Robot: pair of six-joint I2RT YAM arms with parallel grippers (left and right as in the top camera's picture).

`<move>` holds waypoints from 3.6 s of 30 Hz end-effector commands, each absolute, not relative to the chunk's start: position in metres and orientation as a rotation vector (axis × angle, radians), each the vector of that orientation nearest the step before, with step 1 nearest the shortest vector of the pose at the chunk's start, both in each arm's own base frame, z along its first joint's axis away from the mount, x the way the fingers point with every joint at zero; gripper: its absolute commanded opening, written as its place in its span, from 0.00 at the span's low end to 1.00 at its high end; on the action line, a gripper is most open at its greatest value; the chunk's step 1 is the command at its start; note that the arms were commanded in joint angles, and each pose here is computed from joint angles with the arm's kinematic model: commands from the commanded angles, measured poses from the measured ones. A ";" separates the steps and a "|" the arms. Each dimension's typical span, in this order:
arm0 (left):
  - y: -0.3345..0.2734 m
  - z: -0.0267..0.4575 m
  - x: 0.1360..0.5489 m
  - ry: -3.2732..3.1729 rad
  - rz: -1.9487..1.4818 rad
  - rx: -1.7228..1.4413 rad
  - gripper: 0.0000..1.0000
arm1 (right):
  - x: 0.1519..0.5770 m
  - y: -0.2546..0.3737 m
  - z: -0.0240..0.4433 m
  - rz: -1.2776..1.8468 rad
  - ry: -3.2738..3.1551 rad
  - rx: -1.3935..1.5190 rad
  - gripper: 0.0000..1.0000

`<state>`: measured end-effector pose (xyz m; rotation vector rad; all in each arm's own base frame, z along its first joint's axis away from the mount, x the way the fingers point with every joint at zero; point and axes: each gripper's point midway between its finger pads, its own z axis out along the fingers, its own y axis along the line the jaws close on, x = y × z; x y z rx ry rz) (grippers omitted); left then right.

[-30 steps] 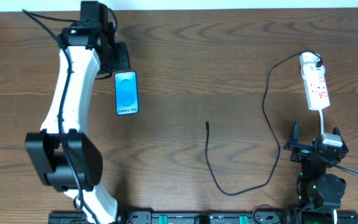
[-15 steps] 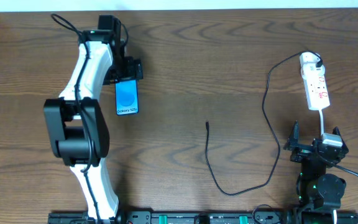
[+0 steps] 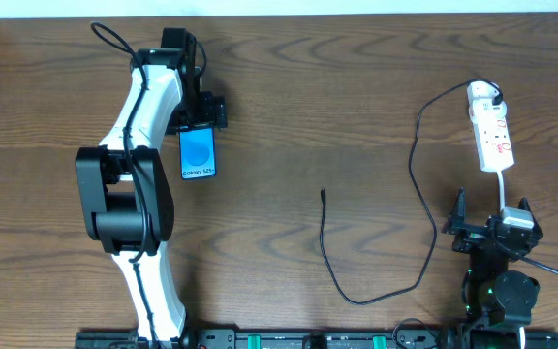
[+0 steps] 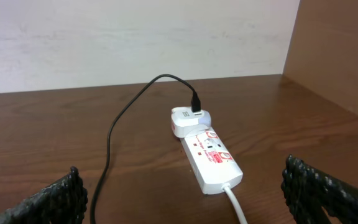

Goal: Plug charger to phone and switch on socket
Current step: 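Lower the left gripper onto the phone's top edge, then close the left gripper on the phone's long sides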

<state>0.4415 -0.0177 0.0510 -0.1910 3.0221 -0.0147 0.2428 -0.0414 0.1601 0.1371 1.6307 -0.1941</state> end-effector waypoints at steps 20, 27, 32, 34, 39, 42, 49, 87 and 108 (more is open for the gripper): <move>-0.008 0.025 0.433 3.045 0.066 -0.202 0.98 | 0.242 -0.043 0.160 -0.208 1.630 0.138 0.99; -0.008 0.017 0.431 3.043 0.065 -0.214 0.98 | 0.242 -0.043 0.160 -0.208 1.630 0.137 0.99; -0.008 0.015 0.430 3.047 0.066 -0.213 0.98 | 0.242 -0.043 0.160 -0.208 1.630 0.137 0.99; -0.008 0.015 0.430 3.047 0.067 -0.213 0.98 | 0.242 -0.042 0.160 -0.208 1.630 0.137 0.99; -0.008 0.015 0.430 3.049 0.068 -0.213 0.98 | 0.242 -0.043 0.160 -0.208 1.630 0.138 0.99; -0.008 0.015 0.430 3.048 0.072 -0.220 0.98 | 0.242 -0.043 0.160 -0.208 1.630 0.137 0.99; 0.002 0.015 0.430 3.028 0.152 -0.309 0.98 | 0.242 -0.043 0.160 -0.208 1.630 0.137 0.99; -0.006 -0.001 0.424 3.049 0.087 -0.234 0.98 | 0.242 -0.042 0.160 -0.208 1.630 0.137 0.99; -0.011 -0.009 0.418 3.069 0.040 -0.217 0.98 | 0.242 -0.043 0.160 -0.208 1.630 0.138 0.99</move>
